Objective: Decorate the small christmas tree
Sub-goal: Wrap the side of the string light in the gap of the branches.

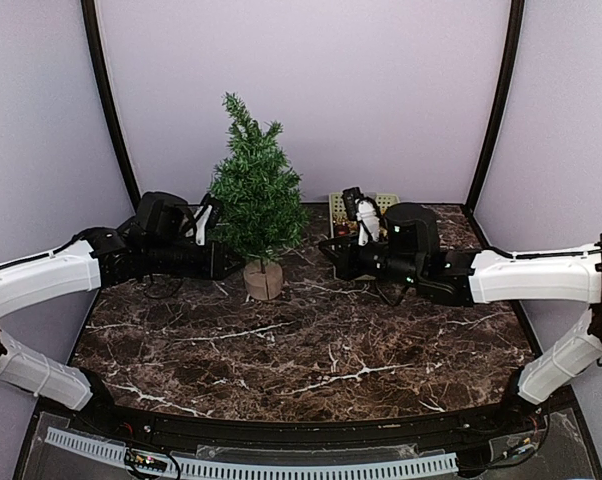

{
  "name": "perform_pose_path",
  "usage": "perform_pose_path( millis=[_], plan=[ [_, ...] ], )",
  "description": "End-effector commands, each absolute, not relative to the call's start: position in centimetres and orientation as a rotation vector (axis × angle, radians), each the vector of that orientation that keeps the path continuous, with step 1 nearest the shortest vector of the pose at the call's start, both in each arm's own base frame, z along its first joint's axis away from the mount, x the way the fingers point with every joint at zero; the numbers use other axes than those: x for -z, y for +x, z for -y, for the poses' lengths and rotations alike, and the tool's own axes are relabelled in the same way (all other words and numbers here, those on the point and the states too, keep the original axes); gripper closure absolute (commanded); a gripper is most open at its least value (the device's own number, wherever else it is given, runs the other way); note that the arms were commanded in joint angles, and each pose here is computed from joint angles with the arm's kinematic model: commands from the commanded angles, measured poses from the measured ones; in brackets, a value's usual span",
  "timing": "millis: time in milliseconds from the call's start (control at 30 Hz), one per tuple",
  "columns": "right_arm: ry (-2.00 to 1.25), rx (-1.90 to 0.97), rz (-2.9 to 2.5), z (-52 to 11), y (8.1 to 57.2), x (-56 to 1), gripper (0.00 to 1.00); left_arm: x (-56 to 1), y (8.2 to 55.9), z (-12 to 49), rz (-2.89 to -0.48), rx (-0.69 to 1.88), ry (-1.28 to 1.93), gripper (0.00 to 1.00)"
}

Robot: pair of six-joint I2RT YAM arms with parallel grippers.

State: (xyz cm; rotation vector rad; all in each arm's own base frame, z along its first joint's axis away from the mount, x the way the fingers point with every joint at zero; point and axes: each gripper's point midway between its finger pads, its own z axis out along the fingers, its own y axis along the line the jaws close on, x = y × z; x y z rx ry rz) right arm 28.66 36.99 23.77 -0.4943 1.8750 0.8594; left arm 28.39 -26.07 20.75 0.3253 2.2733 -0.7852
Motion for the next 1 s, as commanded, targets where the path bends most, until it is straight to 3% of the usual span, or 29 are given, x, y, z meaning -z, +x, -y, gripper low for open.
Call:
perform_pose_path(
  millis=[0, 100, 233, 967],
  plan=[
    [-0.537, -0.850, -1.821, -37.1, 27.5, -25.1, 1.00, -20.9, 28.9, 26.4, -2.249, 0.795, 0.322, 0.76],
    [-0.553, -0.822, -1.813, -37.4, 27.3, -25.3, 1.00, -20.4, 29.0, 26.3, -2.257, 0.783, 0.312, 0.91],
    [-0.542, -0.778, -1.819, -37.7, 28.0, -25.7, 1.00, -20.1, 29.1, 25.9, -2.262, 0.759, 0.298, 1.00],
    [-0.607, -0.721, -1.854, -41.1, 31.0, -26.9, 1.00, -19.2, 29.1, 24.0, -2.283, 0.645, 0.271, 1.00]
  ],
)
